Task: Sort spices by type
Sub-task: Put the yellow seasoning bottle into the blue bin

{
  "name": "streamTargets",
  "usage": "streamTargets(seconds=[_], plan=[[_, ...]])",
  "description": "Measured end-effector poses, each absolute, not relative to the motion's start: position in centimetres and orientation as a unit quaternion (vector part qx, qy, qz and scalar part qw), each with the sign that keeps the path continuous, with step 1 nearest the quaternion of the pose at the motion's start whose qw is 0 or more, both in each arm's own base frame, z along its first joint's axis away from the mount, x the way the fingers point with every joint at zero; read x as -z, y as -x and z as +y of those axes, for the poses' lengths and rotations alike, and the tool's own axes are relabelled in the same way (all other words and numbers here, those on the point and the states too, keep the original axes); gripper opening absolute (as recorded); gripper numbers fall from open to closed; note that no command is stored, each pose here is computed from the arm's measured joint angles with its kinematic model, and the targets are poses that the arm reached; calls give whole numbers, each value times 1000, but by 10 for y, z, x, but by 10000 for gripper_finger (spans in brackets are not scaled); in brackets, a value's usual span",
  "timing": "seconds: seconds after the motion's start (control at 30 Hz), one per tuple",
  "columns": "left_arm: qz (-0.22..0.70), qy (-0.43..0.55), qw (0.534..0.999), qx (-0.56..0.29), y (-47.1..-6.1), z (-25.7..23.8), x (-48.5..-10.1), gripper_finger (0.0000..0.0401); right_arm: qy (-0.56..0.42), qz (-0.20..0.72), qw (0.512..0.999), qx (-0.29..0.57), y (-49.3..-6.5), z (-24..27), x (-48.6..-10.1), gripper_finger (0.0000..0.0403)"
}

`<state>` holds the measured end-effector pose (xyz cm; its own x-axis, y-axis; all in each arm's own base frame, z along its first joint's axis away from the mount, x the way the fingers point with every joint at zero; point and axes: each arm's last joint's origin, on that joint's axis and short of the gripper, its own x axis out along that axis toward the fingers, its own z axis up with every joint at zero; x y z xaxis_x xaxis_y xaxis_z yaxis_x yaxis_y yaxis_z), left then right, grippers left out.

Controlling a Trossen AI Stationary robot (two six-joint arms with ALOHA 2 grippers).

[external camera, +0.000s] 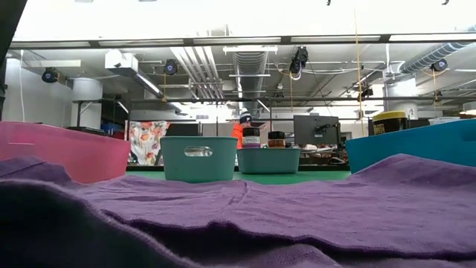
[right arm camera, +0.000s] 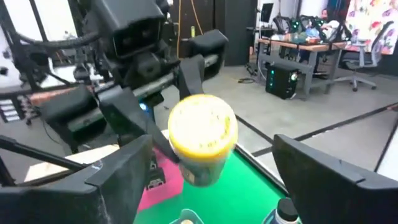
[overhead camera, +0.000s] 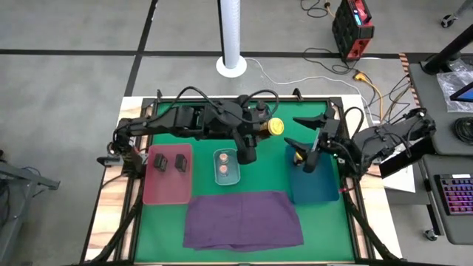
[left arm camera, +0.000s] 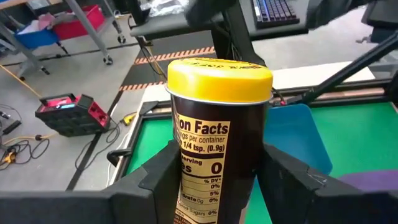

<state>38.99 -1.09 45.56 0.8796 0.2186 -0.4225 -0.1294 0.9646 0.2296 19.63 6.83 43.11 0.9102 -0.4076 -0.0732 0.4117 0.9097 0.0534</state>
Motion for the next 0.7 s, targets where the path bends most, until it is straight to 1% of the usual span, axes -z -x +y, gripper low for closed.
streamTargets(seconds=[0.23, 0.4, 0.57, 0.7], plan=[[224, -95, 966, -90, -393, -11, -453, 167, -2, 53, 974, 219, -212, 74, -446, 361], [198, -92, 972, -87, -396, -15, -457, 167, 11, 72, 970, 233, -225, 72, -447, 364], [188, -92, 974, -82, -396, -20, -459, 167, -4, 66, 966, 250, -232, 65, -451, 364], [162, -88, 979, -82, -398, -23, -464, 167, -12, 64, 967, 248, -232, 64, -452, 364]])
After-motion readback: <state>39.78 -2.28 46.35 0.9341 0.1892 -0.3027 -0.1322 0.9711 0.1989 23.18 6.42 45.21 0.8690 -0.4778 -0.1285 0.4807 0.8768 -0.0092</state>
